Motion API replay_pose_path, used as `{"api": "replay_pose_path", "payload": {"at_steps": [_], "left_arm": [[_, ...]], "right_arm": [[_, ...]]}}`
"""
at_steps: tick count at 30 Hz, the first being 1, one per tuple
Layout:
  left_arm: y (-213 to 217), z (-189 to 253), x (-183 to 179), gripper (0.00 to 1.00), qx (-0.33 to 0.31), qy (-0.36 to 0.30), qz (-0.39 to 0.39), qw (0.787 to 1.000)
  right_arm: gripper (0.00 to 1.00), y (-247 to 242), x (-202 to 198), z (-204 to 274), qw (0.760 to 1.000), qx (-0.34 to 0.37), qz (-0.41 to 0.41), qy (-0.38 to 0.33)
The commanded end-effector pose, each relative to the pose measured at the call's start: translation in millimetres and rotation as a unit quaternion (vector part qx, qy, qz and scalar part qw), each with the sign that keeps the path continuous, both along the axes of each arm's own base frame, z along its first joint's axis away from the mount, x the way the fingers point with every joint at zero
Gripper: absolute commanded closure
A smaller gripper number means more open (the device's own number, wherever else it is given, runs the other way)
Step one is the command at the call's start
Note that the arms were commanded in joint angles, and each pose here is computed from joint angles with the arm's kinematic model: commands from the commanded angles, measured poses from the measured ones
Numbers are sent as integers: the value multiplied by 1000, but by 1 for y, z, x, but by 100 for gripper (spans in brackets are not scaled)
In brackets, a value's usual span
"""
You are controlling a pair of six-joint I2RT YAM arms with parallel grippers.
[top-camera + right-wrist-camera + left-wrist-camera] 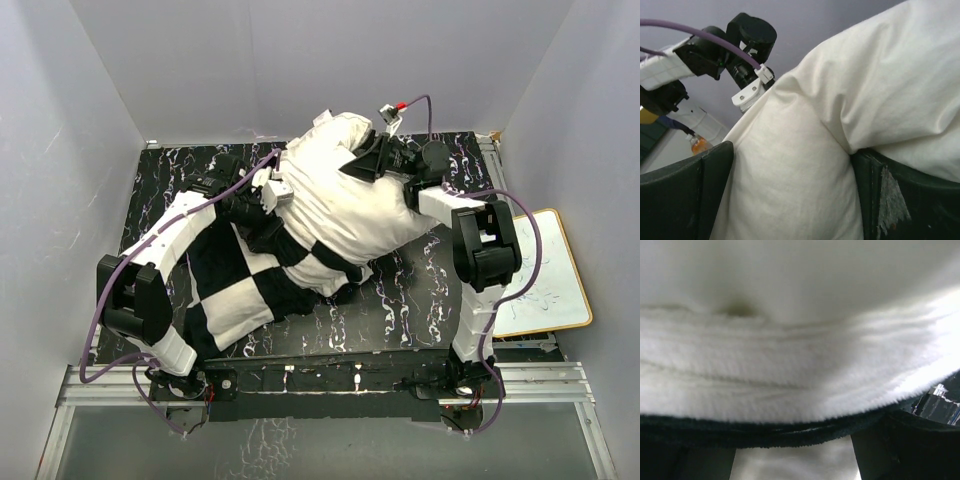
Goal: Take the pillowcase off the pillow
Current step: Remove the pillow from the pillowcase.
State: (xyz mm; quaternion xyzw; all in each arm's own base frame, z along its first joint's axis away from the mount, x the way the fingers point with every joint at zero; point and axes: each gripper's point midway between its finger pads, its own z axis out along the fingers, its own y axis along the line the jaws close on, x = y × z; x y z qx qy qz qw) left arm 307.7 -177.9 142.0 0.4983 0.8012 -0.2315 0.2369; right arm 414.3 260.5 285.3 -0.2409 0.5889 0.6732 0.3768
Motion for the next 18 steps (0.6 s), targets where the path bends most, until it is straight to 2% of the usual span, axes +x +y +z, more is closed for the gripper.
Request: {"api": "replay_pose_path", "payload": {"at_steps": [1,2,3,4,5,7,8,9,11,15,18], "left_arm": [[-10,-18,-8,26,-4,27,-12,1000],[-10,-16,-7,26,-7,24,-12,1000],[-11,-15,-6,27,-8,22,-13,1000],[-11,-14,-6,27,-9,21,-13,1000],[-11,-12,-5,27,-11,18,-13,1000],[-13,-10,-5,27,-14,15,-15,1000],[-13,-9,-5,27,-15,14,-15,1000],[-12,-9,-5,28,-15,13,-14,1000],[-12,-7,-4,28,-14,12,-13,1000],[-3,14,5,27,-11,-14,1,1000],[19,54,22,15,-25,-47,28,998]], "right_arm": [[2,48,-108,1,975,-73,207,-39],[2,52,-106,-5,974,-80,209,-16],[2,57,-93,-9,978,-83,187,-45],[2,61,-71,-21,984,-106,138,-45],[2,61,-46,-40,983,-166,72,-27],[6,66,-35,-78,963,-266,33,-18],[26,69,-35,-90,957,-289,32,-11],[57,69,-32,-96,954,-300,27,-2],[91,65,-22,-104,950,-311,6,15],[92,57,-12,-89,953,-301,-29,-16],[92,43,-5,-60,956,-272,-78,-81]]}}
